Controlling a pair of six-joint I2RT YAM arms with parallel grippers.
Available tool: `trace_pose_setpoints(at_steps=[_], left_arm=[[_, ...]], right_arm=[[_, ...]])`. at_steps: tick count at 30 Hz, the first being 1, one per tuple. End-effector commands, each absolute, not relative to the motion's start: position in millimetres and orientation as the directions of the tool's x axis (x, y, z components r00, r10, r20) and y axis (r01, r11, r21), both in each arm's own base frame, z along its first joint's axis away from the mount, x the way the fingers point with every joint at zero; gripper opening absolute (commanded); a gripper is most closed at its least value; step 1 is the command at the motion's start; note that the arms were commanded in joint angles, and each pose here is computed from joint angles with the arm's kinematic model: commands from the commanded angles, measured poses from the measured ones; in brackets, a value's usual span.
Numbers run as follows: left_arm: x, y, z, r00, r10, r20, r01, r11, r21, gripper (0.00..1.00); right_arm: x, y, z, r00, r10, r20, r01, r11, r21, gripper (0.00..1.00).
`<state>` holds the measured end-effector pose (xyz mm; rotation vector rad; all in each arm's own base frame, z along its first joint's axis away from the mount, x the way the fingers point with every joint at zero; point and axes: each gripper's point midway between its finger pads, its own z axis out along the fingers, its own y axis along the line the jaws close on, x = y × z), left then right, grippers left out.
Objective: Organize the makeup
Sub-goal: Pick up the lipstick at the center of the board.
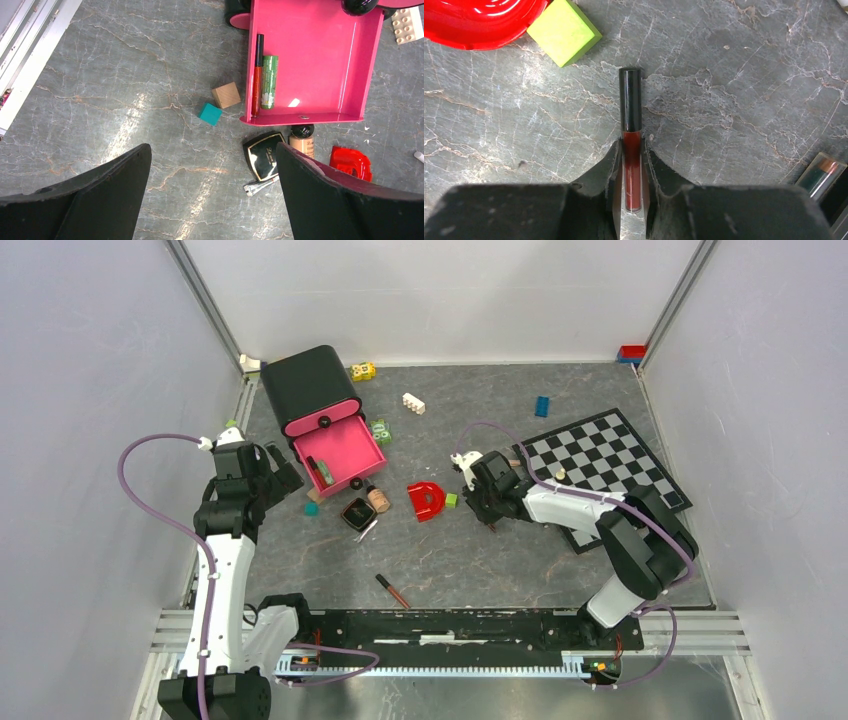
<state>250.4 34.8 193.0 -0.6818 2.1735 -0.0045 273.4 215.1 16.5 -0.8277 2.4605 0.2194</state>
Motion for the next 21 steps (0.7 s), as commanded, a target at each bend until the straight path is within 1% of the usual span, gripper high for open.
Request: trace_pose_setpoints(at_steps=[1,4,7,13,16,21], left_arm=[[256,38,201,-0.476,-0.460,-0.749,-0.462,0.856,-0.232,1.00],[256,37,202,-0.475,-0.460,-0.750,-0.460,0.857,-0.234,1.00],[256,37,201,-0.475,-0.460,-0.750,-0.461,0.856,-0.233,1.00],[256,37,201,-0.476,-0.460,-0.750,-0.461,0.856,-0.233,1.00],[256,38,201,-0.474,-0.460,-0.751,-0.462,0.856,-0.232,1.00],[256,37,201,-0.476,-0.460,-0.749,-0.459,0.857,-0.234,1.00]], right_arm=[[279,214,19,-0.668,-0.516,-0.537,-0.593,0.805,-0.035,0.18],[286,213,32,-0.659,-0.496,-0.565,-0.570,0.820,-0.056,0.13],[298,210,50,-0.648,-0.470,-0.599,-0.528,0.844,-0.091,0.06],[325,225,101,-0.583,-0.414,-0.699,-0.497,0.863,-0.096,0.02],[334,248,124,-0.551,-0.368,-0.748,-0.527,0.849,-0.029,0.01],[351,301,164,-0.523,-0.241,-0.818,-0.584,0.800,0.138,0.00]])
